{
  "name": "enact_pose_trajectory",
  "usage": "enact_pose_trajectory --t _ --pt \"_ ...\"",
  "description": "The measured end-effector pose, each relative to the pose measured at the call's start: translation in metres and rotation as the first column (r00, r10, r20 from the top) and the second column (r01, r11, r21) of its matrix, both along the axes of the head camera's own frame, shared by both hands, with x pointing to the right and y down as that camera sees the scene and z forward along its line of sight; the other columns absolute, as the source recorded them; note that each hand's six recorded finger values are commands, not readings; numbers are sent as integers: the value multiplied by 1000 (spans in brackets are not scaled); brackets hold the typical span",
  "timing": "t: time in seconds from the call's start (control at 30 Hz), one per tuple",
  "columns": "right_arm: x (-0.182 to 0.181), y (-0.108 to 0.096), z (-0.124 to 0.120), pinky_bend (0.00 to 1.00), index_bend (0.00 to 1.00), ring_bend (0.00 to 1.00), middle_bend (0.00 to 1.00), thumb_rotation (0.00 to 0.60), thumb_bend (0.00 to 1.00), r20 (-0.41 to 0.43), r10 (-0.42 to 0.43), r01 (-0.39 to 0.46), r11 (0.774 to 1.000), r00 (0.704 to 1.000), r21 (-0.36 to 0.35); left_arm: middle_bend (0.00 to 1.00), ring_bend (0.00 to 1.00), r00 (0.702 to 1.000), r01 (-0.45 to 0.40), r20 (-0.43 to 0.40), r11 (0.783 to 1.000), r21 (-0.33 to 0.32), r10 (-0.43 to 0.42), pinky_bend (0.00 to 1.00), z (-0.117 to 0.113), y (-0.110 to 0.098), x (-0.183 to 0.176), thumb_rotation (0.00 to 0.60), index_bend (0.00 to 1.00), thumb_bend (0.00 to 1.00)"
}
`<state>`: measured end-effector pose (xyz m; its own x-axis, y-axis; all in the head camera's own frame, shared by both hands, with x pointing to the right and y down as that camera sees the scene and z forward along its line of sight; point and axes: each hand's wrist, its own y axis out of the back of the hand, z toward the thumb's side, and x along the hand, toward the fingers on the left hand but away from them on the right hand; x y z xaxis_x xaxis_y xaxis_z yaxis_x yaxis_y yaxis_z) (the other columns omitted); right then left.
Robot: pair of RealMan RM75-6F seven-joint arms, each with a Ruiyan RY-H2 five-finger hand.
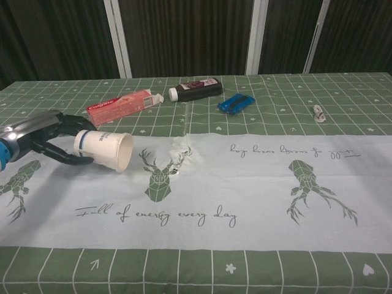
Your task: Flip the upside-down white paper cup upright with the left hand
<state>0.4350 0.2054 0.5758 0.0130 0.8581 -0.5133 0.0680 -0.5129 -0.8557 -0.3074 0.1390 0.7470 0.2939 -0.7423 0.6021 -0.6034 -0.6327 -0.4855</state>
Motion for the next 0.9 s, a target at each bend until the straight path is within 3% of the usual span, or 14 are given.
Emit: enact_pose_trajectory --t 0.13,0.23,0.27,0.33,0.67,0.9 --pt "0 0 0 1 0 0 1 600 0 -1 1 -1 1000 1000 -1 222 18 1000 -23 20 1000 -12 23 79 6 3 -3 600 266 190" --pt "0 0 0 1 0 0 1 600 0 -1 0 0 1000 1000 -1 222 18 999 -31 22 999 -16 31 79 6 4 -2 600 266 190" --pt "1 1 0 1 0 0 1 600 0 -3 -1 1 1000 1000 -2 177 2 999 -37 25 999 -16 37 56 7 5 -2 600 214 192" --pt "1 1 1 2 0 0 1 600 0 -5 -1 1 1000 1000 -5 29 1 996 -72 45 997 -15 73 9 5 5 -4 600 13 193" --pt "1 1 1 2 0 0 1 600 0 -8 -2 2 1000 1000 -9 3 2 988 -131 87 991 -4 131 9 -3 6 -11 599 1 186" --pt "1 1 0 2 0 0 1 600 0 -3 -4 4 1000 1000 -7 2 0 966 -198 182 978 58 185 7 -21 1 -21 598 1 182"
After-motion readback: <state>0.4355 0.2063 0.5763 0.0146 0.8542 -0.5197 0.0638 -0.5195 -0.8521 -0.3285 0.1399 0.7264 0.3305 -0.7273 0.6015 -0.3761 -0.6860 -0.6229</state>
